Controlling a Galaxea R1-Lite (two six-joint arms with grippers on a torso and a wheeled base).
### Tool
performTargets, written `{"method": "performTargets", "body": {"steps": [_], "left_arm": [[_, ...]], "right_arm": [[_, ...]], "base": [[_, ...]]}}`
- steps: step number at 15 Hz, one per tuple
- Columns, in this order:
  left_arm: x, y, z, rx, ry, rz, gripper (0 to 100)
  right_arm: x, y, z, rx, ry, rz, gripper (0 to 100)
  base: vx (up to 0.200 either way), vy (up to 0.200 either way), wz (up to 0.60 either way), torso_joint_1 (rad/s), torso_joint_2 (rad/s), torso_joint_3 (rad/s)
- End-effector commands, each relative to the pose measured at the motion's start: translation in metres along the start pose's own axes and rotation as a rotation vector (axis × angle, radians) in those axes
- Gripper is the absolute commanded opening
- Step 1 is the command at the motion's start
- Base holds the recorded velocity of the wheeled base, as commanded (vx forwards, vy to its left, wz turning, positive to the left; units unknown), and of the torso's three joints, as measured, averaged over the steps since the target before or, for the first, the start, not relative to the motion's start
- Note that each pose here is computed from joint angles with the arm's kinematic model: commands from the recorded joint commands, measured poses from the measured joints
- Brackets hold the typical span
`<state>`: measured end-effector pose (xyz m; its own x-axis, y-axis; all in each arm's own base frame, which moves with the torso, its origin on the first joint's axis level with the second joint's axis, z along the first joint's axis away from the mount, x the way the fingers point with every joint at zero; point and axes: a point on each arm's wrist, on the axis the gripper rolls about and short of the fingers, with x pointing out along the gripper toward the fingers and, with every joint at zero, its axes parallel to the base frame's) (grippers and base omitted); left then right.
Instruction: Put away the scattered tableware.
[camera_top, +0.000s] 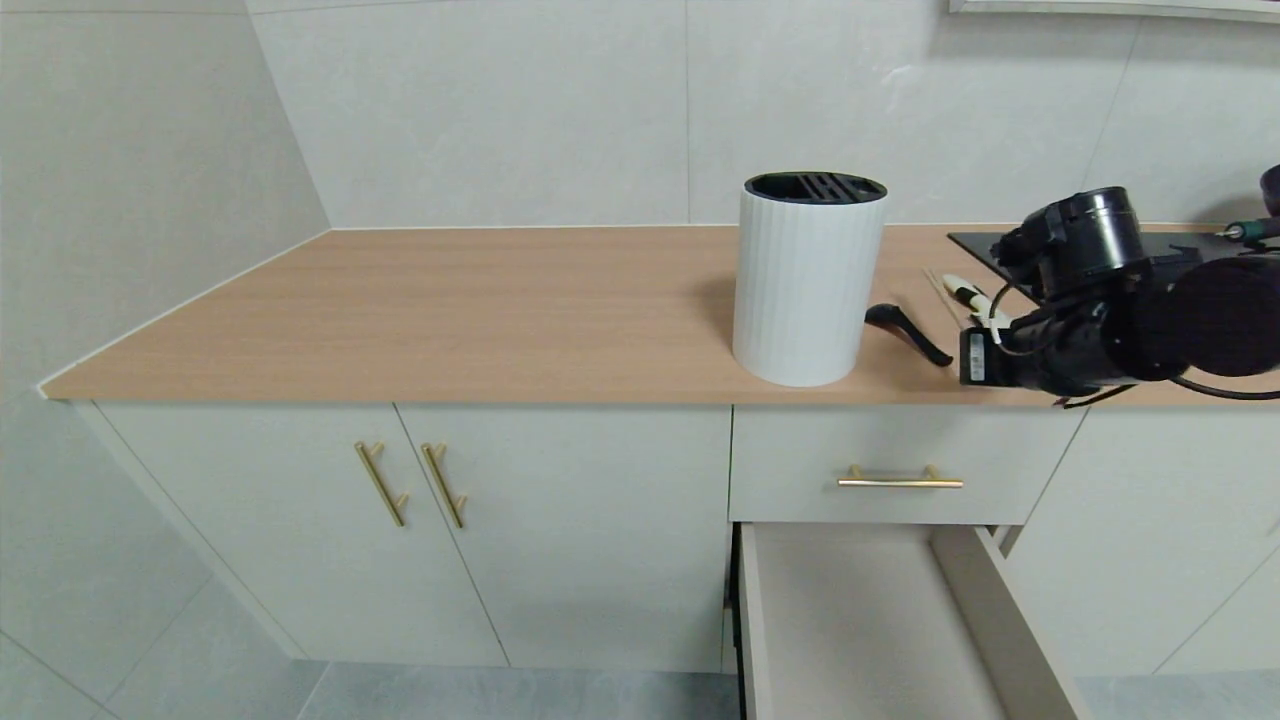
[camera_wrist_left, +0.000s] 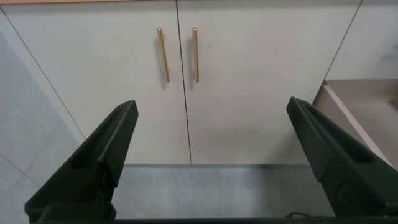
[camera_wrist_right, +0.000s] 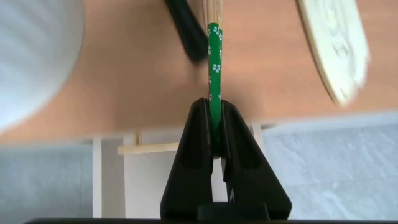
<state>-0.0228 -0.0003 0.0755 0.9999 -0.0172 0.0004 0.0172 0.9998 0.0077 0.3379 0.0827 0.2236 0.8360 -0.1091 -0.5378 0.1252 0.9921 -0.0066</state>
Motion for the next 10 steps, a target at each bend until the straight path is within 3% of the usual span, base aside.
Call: {"method": "performTargets", "body": {"steps": [1, 5, 8, 10], "left_arm": [[0.000, 0.000, 0.000, 0.000, 0.000, 0.000, 100], [0.000, 0.000, 0.000, 0.000, 0.000, 0.000, 100], [0.000, 0.000, 0.000, 0.000, 0.000, 0.000, 100], [0.000, 0.000, 0.000, 0.000, 0.000, 0.000, 100]], "right_arm": [[-0.082, -0.027, -0.026, 0.003, -0.030, 0.075, 0], [-0.153, -0.038, -0.067, -0.049, -0.065, 0.194, 0], [-0.168, -0.046, -0.082, -0.056, 0.041, 0.200, 0], [-0.169, -0.047, -0.085, -0.056, 0.063, 0.225, 0]], "base": [[0.000, 0.000, 0.00, 0.000, 0.00, 0.000], [0.000, 0.000, 0.00, 0.000, 0.00, 0.000], [0.000, 0.000, 0.00, 0.000, 0.00, 0.000], [0.000, 0.000, 0.00, 0.000, 0.00, 0.000]]}}
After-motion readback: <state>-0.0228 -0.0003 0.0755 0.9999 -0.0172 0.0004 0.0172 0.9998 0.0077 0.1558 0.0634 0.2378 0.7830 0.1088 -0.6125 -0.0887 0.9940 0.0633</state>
